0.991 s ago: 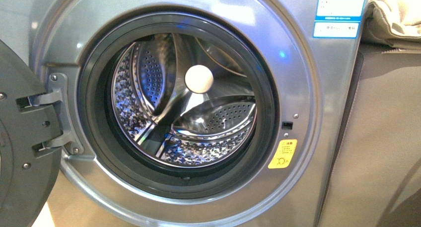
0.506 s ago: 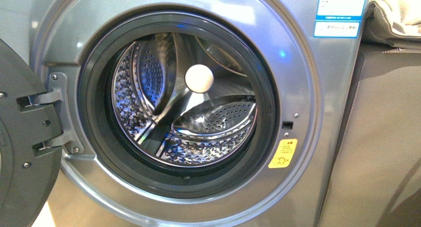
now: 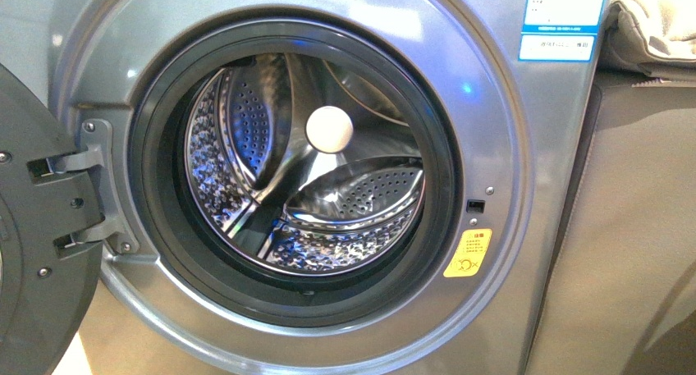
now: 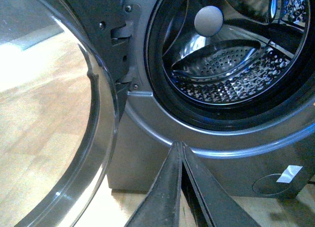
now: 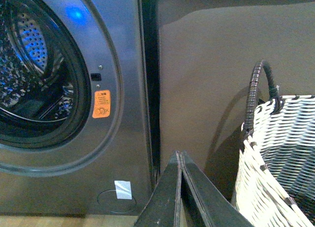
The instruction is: Collect clothes from washing machine
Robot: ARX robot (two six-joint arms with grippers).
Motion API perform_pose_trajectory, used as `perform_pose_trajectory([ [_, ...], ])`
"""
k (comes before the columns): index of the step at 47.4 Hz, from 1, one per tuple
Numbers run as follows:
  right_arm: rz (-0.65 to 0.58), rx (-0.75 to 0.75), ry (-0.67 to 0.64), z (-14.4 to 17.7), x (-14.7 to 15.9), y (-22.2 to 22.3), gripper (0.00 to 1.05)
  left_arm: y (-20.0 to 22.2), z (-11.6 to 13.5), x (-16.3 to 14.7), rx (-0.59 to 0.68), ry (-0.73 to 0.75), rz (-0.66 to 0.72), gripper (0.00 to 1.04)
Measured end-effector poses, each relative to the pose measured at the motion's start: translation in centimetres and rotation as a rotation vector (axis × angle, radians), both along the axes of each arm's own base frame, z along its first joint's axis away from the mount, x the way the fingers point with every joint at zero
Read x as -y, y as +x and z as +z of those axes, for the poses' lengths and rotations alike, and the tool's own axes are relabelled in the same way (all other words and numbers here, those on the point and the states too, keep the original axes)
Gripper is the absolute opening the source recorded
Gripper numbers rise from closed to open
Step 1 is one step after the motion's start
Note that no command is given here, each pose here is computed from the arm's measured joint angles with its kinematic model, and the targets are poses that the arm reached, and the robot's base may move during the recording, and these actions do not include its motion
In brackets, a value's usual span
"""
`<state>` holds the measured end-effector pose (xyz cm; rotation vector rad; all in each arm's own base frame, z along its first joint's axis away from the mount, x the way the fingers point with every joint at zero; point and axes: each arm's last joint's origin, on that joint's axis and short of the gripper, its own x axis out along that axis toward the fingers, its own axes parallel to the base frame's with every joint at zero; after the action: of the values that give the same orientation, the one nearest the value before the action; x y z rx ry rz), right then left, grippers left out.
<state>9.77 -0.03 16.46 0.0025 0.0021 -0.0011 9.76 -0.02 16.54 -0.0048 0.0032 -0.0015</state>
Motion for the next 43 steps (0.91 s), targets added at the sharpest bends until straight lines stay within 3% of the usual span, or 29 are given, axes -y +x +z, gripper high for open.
perform_pose_trajectory([
  [17,-0.001,0.0,-0.001,0.0,0.0,0.0,0.05,-0.02,0.03,0.0,0.004,-0.001,-0.001,0.05],
  [43,-0.001,0.0,-0.001,0.0,0.0,0.0,0.97,-0.03,0.03,0.0,0.004,0.0,-0.001,0.99],
])
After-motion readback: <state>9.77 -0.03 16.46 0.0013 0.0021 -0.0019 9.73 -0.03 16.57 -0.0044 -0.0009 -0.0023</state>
